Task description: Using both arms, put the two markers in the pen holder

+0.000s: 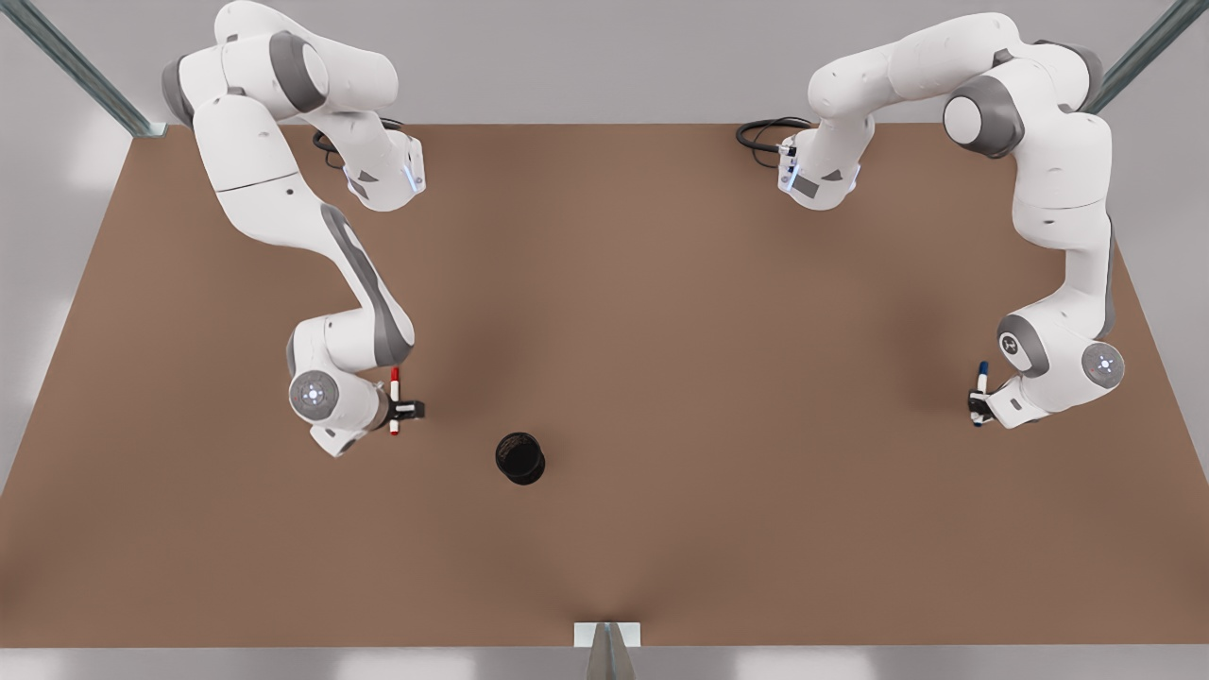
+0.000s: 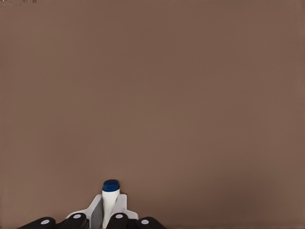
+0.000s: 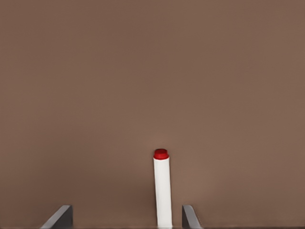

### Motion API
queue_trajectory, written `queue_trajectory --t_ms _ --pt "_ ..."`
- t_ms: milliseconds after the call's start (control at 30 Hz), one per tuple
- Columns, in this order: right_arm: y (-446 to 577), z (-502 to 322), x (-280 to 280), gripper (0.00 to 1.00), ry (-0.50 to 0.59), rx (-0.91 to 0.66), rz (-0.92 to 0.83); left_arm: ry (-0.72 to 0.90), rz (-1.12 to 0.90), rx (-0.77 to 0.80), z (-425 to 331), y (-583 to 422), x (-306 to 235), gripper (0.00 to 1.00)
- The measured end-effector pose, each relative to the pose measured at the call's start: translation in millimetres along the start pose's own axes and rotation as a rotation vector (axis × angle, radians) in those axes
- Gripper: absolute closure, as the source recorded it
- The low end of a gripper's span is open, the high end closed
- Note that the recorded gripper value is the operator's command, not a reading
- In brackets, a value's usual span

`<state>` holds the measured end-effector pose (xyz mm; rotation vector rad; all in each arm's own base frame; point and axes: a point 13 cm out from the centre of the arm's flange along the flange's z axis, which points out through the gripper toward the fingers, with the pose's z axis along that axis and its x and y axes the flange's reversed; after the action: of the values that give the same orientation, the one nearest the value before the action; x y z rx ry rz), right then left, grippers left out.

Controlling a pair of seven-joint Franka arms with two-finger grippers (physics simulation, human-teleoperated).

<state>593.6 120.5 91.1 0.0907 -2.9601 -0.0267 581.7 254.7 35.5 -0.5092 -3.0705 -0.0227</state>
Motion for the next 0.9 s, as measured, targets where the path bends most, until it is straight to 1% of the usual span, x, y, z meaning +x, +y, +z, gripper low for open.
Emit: queue_trajectory --t_ms 33,133,200,267,333,400,433,467,500,567,600,633,700,767,867,900 --pt "-2 4 2 0.16 0.004 -0.001 0.007 -0.001 0.005 -0.002 0 0 -1 0.79" --pt "-14 24 11 0.16 0.018 -0.005 0.041 -0.016 0.027 -0.013 -15 -5 -12 0.79" --pt "-20 37 11 0.16 0.019 -0.011 0.059 -0.047 0.072 -0.034 -52 -22 -40 0.79" --pt "-20 44 8 0.19 0.012 -0.016 0.067 -0.114 0.115 -0.027 -110 -58 -82 0.79" --pt "-19 49 6 0.22 0.006 -0.018 0.073 -0.216 0.139 0.047 -185 -119 -129 0.79" --pt "-20 53 3 0.23 -0.002 -0.021 0.08 -0.304 0.21 0.168 -251 -214 -180 0.79" --pt "-20 54 1 0.31 -0.008 -0.023 0.083 -0.333 0.231 0.243 -272 -257 -196 0.79" --pt "-20 54 -1 0.36 -0.014 -0.025 0.086 -0.36 0.243 0.319 -285 -295 -212 0.79" --pt "-20 54 -2 0.4 -0.02 -0.026 0.088 -0.385 0.25 0.403 -293 -340 -229 0.79" --pt "-20 54 -5 0.44 -0.029 -0.027 0.091 -0.444 0.279 0.55 -306 -457 -263 0.79" --pt "-19 53 -6 0.46 -0.033 -0.028 0.092 -0.483 0.291 0.598 -315 -512 -282 0.79" --pt "-19 53 -6 0.51 -0.037 -0.028 0.093 -0.523 0.286 0.633 -317 -558 -300 0.79" --pt "-19 52 -8 0.54 -0.042 -0.029 0.096 -0.606 0.25 0.671 -315 -633 -329 0.79" --pt "-20 52 -9 0.59 -0.046 -0.03 0.101 -0.695 0.186 0.683 -321 -670 -350 0.79" --pt "-21 55 -9 0.61 -0.044 -0.032 0.106 -0.797 0.083 0.683 -325 -693 -372 0.79" --pt "-21 55 -9 0.64 -0.045 -0.032 0.107 -0.827 0.053 0.686 -324 -701 -379 0.79"
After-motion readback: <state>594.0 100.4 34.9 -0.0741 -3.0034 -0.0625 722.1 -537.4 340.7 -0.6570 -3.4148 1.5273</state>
